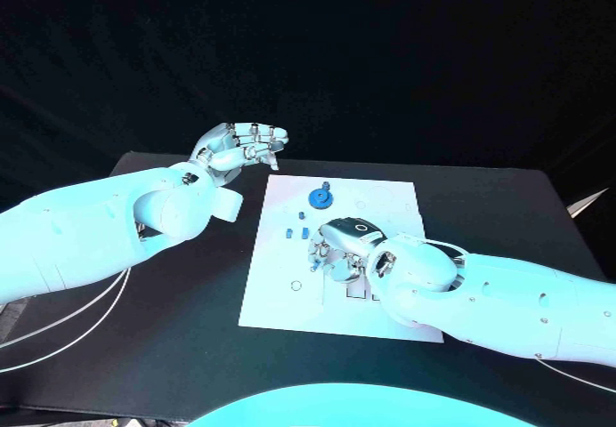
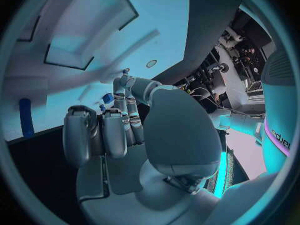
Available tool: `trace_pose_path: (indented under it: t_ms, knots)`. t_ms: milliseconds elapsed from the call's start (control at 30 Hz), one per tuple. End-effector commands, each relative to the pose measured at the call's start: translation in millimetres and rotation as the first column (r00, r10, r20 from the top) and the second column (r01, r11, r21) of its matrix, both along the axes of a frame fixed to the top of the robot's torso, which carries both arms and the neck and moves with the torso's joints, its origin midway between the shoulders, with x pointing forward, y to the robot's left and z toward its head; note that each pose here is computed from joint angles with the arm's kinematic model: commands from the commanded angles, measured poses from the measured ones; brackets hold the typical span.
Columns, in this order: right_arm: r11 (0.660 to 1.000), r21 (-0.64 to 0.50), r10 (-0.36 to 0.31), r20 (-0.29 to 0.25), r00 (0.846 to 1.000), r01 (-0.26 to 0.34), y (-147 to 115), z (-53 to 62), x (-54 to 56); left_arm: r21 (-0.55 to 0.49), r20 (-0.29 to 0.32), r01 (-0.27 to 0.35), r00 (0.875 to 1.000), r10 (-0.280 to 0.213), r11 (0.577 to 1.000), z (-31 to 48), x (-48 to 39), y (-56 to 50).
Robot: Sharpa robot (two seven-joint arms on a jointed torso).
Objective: Assemble the parts on the task board
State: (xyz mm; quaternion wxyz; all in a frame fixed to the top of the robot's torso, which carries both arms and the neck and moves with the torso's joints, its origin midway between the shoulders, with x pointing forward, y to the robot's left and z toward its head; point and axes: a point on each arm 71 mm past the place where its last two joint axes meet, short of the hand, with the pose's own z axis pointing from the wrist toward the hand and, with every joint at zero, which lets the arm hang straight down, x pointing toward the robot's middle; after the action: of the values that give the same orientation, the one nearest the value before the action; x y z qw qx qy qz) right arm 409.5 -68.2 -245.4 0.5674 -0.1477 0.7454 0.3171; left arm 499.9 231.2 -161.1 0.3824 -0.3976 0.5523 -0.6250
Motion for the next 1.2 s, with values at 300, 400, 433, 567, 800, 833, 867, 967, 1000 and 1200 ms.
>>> trace_pose_path:
  t_ms: [300, 400, 433, 567, 800, 833, 867, 967, 1000, 1200]
  knots:
    - [1.0, -0.024, 0.007, 0.001, 1.0, -0.007, 3.2, -1.9, -0.2, -0.011, 0.008, 0.003, 1.0, -0.003, 1.0, 1.5, 0.1, -1.5]
    - [1.0, -0.028, 0.008, 0.0, 1.0, -0.008, 4.2, -2.3, -0.2, -0.011, 0.007, 0.003, 1.0, -0.003, 1.0, 1.5, 0.0, -1.4]
    - [1.0, -0.029, 0.008, -0.001, 1.0, -0.008, 4.5, -2.5, -0.2, -0.011, 0.007, 0.004, 1.0, -0.004, 1.0, 1.4, 0.0, -1.4]
    - [0.999, -0.034, 0.008, -0.002, 1.0, -0.008, 5.7, -3.0, -0.2, -0.011, 0.005, 0.005, 1.0, -0.005, 1.0, 1.4, 0.0, -1.4]
    - [0.998, -0.054, 0.015, -0.009, 1.0, -0.015, 7.8, -4.3, -1.1, -0.01, 0.004, 0.006, 1.0, -0.006, 1.0, 1.2, 0.0, -1.6]
    - [0.998, -0.055, 0.015, -0.008, 1.0, -0.015, 8.0, -4.3, -1.1, -0.01, 0.003, 0.006, 1.0, -0.006, 1.0, 1.2, 0.0, -1.7]
    - [0.998, -0.055, 0.015, -0.007, 1.0, -0.015, 8.1, -4.3, -1.1, -0.01, 0.003, 0.006, 1.0, -0.006, 1.0, 1.2, -0.1, -1.8]
    - [0.998, -0.056, 0.017, -0.005, 1.0, -0.017, 8.9, -4.3, -1.3, -0.011, 0.003, 0.008, 1.0, -0.008, 1.0, 1.3, -0.2, -2.0]
    - [0.998, -0.056, 0.019, -0.005, 1.0, -0.019, 9.3, -4.4, -1.4, -0.011, 0.003, 0.008, 1.0, -0.008, 1.0, 1.3, -0.2, -2.0]
    - [0.997, -0.062, 0.036, -0.011, 0.999, -0.037, 11.0, -5.3, -2.3, -0.011, 0.003, 0.007, 1.0, -0.007, 1.0, 1.3, -0.2, -1.9]
